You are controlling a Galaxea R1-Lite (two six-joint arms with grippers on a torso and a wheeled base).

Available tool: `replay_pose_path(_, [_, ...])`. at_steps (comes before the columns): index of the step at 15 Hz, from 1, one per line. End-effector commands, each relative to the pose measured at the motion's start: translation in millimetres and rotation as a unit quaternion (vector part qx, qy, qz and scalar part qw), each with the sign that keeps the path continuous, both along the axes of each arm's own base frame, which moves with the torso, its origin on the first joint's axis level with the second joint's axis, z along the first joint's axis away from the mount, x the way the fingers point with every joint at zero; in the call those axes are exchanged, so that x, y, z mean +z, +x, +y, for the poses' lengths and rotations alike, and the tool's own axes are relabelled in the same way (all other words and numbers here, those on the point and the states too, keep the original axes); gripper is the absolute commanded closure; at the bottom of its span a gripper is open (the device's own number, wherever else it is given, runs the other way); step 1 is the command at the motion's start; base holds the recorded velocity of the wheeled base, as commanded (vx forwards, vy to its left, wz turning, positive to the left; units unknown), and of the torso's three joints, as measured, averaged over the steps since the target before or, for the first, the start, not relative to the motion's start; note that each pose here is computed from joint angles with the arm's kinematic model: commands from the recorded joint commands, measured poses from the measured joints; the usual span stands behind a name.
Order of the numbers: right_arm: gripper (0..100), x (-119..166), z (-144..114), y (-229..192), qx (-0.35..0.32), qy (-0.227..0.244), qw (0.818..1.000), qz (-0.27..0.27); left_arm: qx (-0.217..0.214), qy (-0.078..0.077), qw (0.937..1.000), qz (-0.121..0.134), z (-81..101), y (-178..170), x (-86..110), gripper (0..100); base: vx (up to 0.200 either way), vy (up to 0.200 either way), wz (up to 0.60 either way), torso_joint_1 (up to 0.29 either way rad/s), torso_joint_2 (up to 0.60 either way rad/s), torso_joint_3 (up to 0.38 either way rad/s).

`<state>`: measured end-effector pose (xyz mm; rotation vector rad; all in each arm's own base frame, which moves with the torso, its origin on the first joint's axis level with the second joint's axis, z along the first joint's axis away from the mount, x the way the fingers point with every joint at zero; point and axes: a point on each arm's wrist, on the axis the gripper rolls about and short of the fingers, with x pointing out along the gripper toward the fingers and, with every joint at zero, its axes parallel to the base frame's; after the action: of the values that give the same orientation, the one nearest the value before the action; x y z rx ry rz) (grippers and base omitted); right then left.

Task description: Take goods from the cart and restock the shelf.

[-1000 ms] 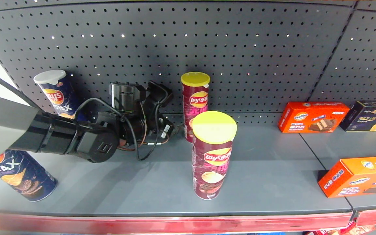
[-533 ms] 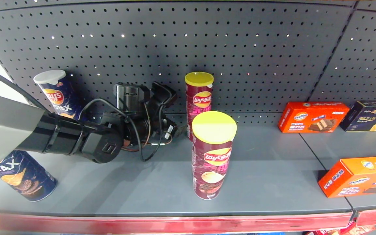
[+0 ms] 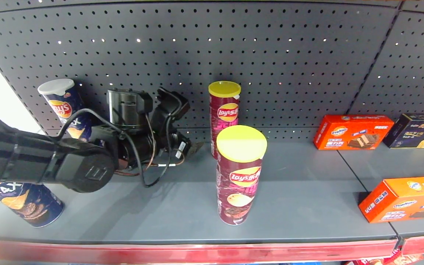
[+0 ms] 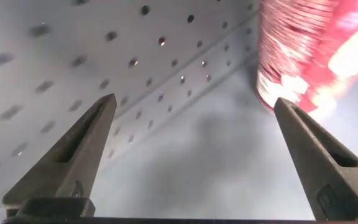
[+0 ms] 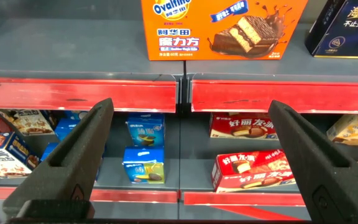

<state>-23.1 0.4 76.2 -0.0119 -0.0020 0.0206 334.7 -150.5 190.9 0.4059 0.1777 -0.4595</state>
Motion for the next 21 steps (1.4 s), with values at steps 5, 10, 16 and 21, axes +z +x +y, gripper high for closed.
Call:
replay_pose_path(5, [0,0,0,0,0.000,0.000,1.000,0.000,-0.053,-0.050,0.9970,-0.029,40.7,-155,19.6,0,0.000,0.000,0.00,0.000,0.00,0.000])
replay_pose_path(10, [0,0,0,0,0.000,0.000,1.000,0.000,-0.081,-0.072,0.9923,-0.060,87.3,-241,-4.5,0,0.000,0.000,0.00,0.000,0.00,0.000])
replay_pose_path(16, [0,0,0,0,0.000,0.000,1.000,0.000,-0.063,-0.089,0.9918,-0.066,138.8,-316,-38.8,0,0.000,0.000,0.00,0.000,0.00,0.000])
replay_pose_path(21, [0,0,0,0,0.000,0.000,1.000,0.000,0.048,-0.086,0.9924,-0.074,150.6,-338,-85.6,0,0.000,0.000,0.00,0.000,0.00,0.000])
